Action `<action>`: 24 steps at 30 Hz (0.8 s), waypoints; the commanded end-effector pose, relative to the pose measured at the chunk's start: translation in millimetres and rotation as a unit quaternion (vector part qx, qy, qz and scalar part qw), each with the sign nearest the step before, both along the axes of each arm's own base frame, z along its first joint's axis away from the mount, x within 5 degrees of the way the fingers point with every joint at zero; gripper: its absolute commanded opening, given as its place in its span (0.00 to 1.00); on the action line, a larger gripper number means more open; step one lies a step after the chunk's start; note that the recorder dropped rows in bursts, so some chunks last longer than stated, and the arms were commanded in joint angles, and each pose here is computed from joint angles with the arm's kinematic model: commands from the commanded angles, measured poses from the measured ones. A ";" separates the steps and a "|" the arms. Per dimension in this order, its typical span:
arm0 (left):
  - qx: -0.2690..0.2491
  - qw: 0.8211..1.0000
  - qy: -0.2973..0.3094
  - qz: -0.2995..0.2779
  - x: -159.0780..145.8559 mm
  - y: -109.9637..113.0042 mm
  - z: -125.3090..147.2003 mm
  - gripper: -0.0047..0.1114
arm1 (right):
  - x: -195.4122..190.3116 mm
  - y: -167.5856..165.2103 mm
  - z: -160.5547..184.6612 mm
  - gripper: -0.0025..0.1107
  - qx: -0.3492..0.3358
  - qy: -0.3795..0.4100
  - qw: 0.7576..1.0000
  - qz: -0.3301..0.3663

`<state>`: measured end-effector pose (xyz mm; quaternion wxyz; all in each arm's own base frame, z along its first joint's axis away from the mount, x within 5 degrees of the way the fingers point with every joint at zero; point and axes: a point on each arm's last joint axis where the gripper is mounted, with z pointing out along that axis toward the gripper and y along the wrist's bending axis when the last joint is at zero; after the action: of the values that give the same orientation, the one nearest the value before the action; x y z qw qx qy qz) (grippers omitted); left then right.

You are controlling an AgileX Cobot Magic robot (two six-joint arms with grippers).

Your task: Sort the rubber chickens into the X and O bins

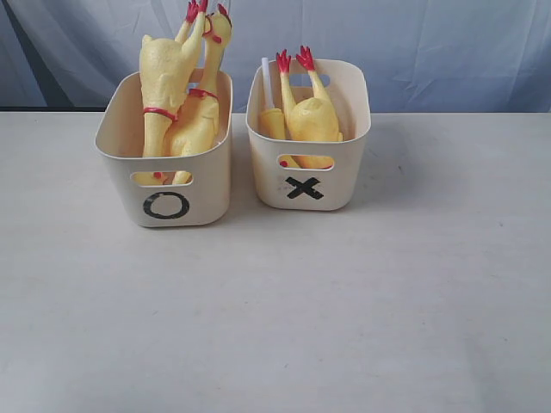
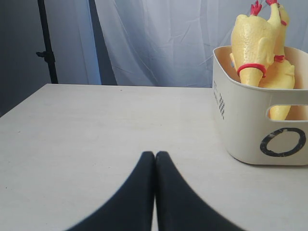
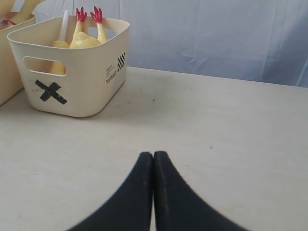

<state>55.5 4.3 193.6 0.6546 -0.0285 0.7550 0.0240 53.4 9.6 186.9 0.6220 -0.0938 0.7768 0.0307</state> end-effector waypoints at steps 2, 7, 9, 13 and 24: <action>-0.001 1.000 0.001 -0.002 -0.2 -0.3 -1.5 0.04 | -0.1 0.3 -1.6 0.02 0.001 -0.002 1.000 0.003; -0.001 1.000 0.001 -0.005 -0.1 -0.6 -1.5 0.04 | -0.1 0.3 -1.6 0.02 0.001 -0.002 1.000 0.003; -0.001 1.000 0.001 -0.011 -0.1 -1.3 -1.5 0.04 | -0.1 0.3 -1.6 0.02 0.001 -0.002 1.000 0.003; -0.001 1.000 0.001 -0.017 -0.1 -2.0 -1.5 0.04 | -0.1 0.3 -1.6 0.02 0.001 -0.002 1.000 0.003; -0.001 1.000 0.001 -0.017 -0.1 -2.0 -1.5 0.04 | -0.1 0.3 -1.6 0.02 0.001 -0.002 1.000 0.003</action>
<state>55.6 2.8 193.6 0.6549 -0.0182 0.7553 0.0150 53.4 10.0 186.9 0.6219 -0.0964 0.7765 0.0328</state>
